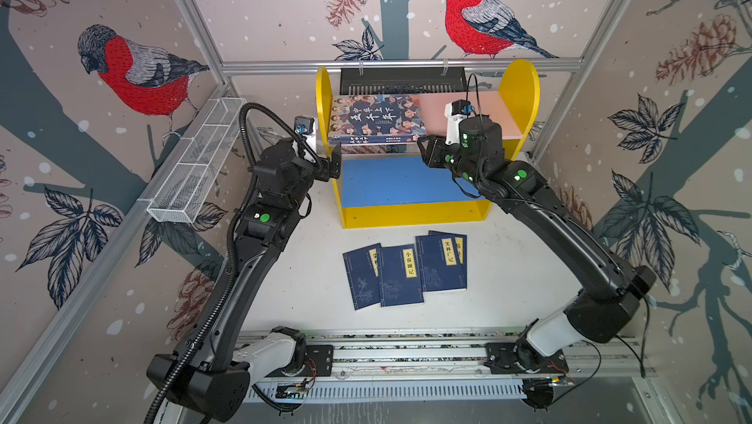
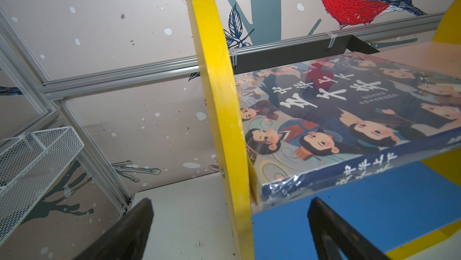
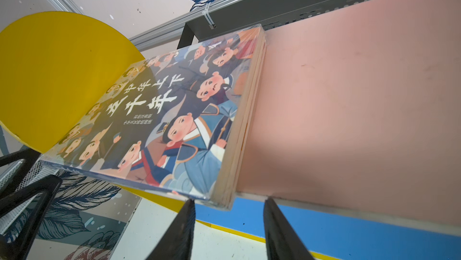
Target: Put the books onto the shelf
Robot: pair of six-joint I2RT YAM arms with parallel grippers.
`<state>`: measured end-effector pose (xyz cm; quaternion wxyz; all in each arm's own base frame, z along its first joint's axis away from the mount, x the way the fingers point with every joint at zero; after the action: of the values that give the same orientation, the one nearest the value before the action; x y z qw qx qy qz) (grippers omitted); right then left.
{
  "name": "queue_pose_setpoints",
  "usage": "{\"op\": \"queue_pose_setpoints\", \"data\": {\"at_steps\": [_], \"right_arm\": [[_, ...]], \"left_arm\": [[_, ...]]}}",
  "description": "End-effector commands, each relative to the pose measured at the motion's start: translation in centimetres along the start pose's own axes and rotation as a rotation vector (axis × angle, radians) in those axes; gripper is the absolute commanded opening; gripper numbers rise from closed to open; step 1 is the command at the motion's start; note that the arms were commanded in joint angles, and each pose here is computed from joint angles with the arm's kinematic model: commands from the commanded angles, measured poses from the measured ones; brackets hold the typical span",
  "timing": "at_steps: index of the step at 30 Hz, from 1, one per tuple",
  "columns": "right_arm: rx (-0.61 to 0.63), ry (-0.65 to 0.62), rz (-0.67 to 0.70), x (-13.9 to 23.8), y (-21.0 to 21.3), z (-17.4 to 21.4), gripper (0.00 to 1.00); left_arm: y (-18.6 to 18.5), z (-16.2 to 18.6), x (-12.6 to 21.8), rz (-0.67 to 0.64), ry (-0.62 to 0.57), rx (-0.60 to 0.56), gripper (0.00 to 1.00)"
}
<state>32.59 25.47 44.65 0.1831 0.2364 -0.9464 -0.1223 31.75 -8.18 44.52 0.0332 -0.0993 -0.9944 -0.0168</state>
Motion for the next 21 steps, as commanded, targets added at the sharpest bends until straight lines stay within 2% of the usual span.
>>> {"op": "queue_pose_setpoints", "data": {"at_steps": [1,21], "right_arm": [[0.005,-0.031,0.005,0.0,0.2,-0.6,0.45],[0.013,-0.011,0.007,-1.1,0.4,-0.2,0.44]], "left_arm": [[0.2,-1.3,0.2,-0.014,-0.053,0.010,0.97],[0.7,-1.1,-0.6,-0.063,-0.056,-0.003,0.97]]}}
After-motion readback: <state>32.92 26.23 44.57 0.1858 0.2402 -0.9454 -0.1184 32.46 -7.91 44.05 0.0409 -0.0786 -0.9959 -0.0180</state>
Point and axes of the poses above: each gripper's point midway between its finger pads, its own x axis back along the fingers, its own y axis along the line the jaws close on, z = x × y, the point moved 6 cm from there along x, back along the fingers, and after that the axes turned 5 degrees about x, right-handed, at the moved point
